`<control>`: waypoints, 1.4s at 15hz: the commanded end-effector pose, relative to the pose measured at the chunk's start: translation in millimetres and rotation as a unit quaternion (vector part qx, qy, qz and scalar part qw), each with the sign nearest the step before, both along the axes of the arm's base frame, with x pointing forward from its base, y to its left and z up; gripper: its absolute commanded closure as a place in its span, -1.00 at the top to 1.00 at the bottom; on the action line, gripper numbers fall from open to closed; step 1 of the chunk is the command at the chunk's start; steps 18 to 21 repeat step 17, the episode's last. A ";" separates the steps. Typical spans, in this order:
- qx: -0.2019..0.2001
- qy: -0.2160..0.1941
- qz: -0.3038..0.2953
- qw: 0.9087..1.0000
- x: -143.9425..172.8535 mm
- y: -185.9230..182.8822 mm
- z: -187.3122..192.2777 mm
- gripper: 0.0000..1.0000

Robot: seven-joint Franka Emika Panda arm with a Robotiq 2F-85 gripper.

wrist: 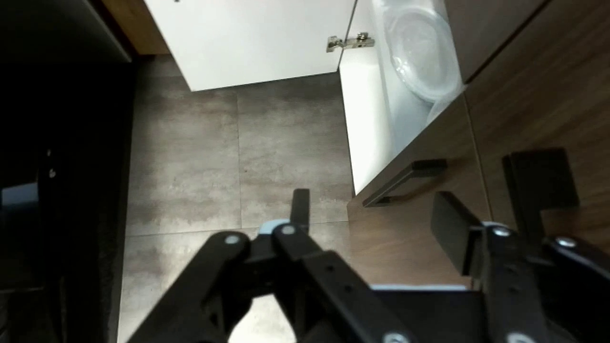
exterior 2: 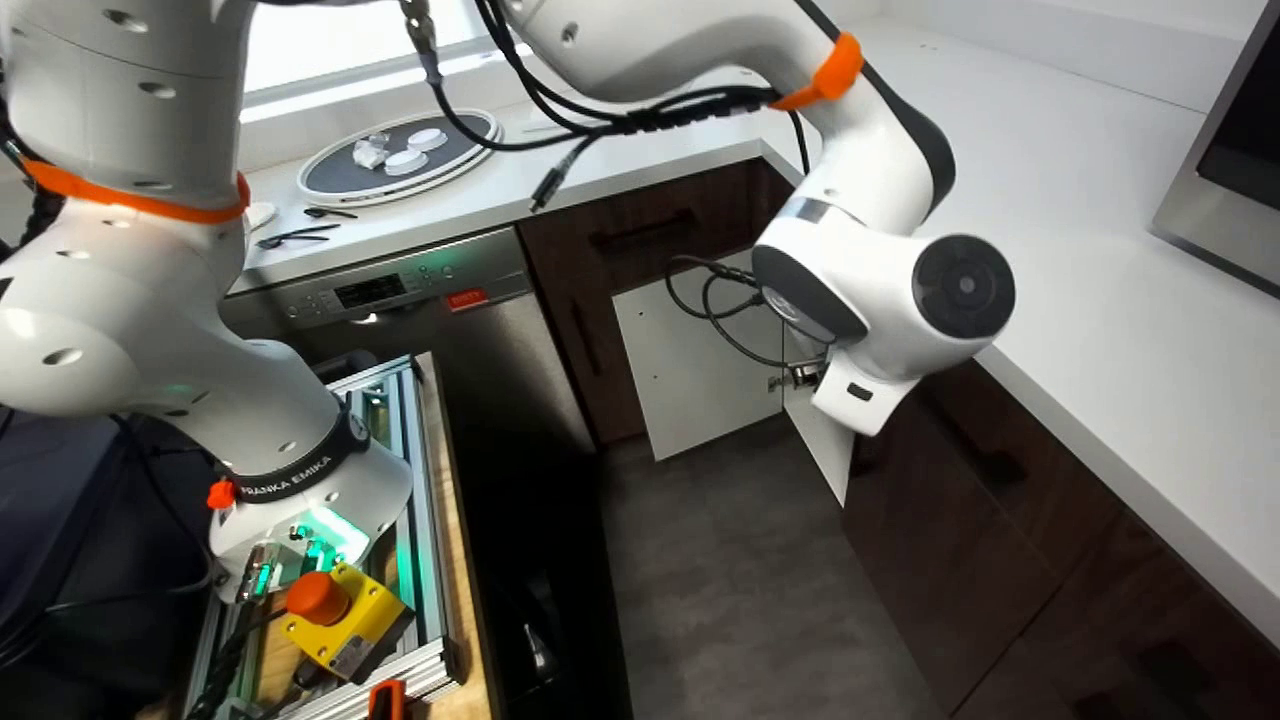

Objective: Close the right cabinet door

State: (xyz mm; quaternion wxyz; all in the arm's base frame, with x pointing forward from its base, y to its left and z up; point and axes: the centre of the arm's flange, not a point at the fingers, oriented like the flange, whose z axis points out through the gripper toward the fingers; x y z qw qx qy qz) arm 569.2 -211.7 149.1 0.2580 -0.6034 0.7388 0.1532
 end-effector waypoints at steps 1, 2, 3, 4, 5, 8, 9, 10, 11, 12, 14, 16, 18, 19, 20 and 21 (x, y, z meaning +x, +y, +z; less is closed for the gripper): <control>-0.031 0.009 0.099 0.995 -37.1 19.9 84.6 0.98; -0.042 0.013 0.127 0.991 -38.0 23.7 106.9 1.00; -0.052 0.018 0.157 0.986 -39.0 28.8 128.7 1.00; -0.071 0.026 0.182 0.980 -39.9 36.5 149.9 1.00; -0.090 0.033 0.206 0.974 -41.8 44.9 171.6 1.00; -0.139 0.057 0.279 0.948 -57.0 71.1 225.1 1.00; -0.154 0.064 0.305 0.938 -63.7 81.1 243.0 1.00; -0.170 0.073 0.328 0.926 -71.4 91.6 255.6 1.00; -0.183 0.080 0.355 0.914 -80.2 101.5 268.2 1.00; -0.198 0.085 0.378 0.901 -86.3 108.2 276.1 1.00; -0.186 0.077 0.359 0.911 -66.1 98.5 271.1 1.00; -0.195 0.076 0.370 0.905 -73.0 105.9 279.2 1.00; -0.196 0.077 0.371 0.905 -74.5 105.7 278.6 1.00; -0.196 0.077 0.371 0.905 -74.5 105.7 278.6 1.00; -0.196 0.077 0.371 0.905 -74.5 105.7 278.6 1.00; -0.196 0.077 0.371 0.905 -74.5 105.7 278.6 1.00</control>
